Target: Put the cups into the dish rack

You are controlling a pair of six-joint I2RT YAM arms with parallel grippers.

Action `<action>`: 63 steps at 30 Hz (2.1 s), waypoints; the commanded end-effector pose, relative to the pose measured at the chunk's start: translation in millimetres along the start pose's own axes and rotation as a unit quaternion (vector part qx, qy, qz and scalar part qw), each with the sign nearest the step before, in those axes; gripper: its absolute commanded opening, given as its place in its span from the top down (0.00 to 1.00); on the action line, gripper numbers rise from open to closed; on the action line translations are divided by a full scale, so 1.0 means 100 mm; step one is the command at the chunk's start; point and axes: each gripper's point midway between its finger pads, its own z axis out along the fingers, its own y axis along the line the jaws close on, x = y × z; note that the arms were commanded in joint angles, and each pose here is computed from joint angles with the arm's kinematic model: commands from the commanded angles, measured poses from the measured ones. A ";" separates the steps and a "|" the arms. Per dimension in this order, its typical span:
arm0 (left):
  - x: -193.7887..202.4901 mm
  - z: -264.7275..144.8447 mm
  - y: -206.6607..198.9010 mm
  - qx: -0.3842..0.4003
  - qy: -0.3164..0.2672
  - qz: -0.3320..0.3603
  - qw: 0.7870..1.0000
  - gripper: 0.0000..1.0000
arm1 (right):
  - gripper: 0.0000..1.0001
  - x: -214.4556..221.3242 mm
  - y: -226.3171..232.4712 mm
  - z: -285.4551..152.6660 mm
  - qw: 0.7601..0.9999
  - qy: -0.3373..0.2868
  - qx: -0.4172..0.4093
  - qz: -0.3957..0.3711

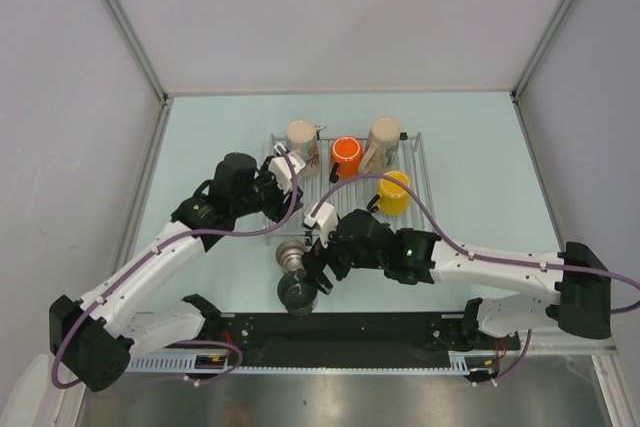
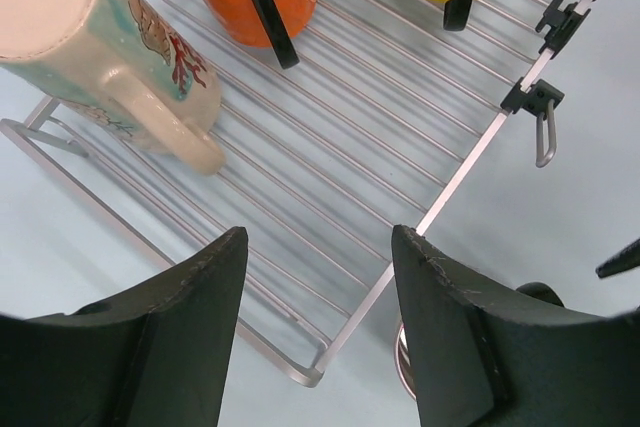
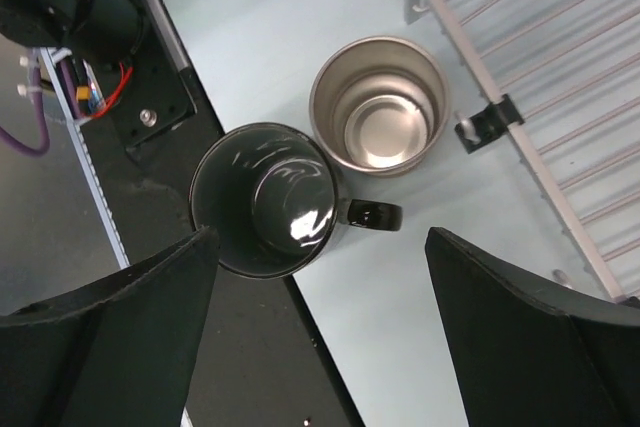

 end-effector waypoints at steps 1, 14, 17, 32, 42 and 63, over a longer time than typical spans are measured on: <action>-0.13 -0.05 0.10 -0.022 -0.025 0.020 0.999 0.35 | 0.11 0.01 0.07 0.07 0.999 0.027 0.006 -0.022; -0.17 -0.12 0.07 -0.020 -0.043 0.015 0.999 0.36 | 0.17 0.40 0.20 0.35 0.995 0.095 0.031 0.000; -0.18 -0.15 0.06 -0.022 -0.047 0.015 0.999 0.37 | 0.18 0.44 0.22 0.43 0.995 0.098 0.028 0.005; -0.18 -0.16 0.03 -0.015 -0.052 0.015 0.998 0.37 | 0.36 0.62 0.12 0.49 0.989 0.138 0.057 0.010; -0.18 -0.15 0.02 -0.010 -0.053 0.014 0.998 0.37 | 0.10 0.58 0.02 0.17 0.983 0.154 0.101 0.003; -0.17 -0.20 0.00 -0.011 -0.057 0.015 0.998 0.38 | 0.46 0.86 0.10 0.30 0.979 0.174 0.099 0.030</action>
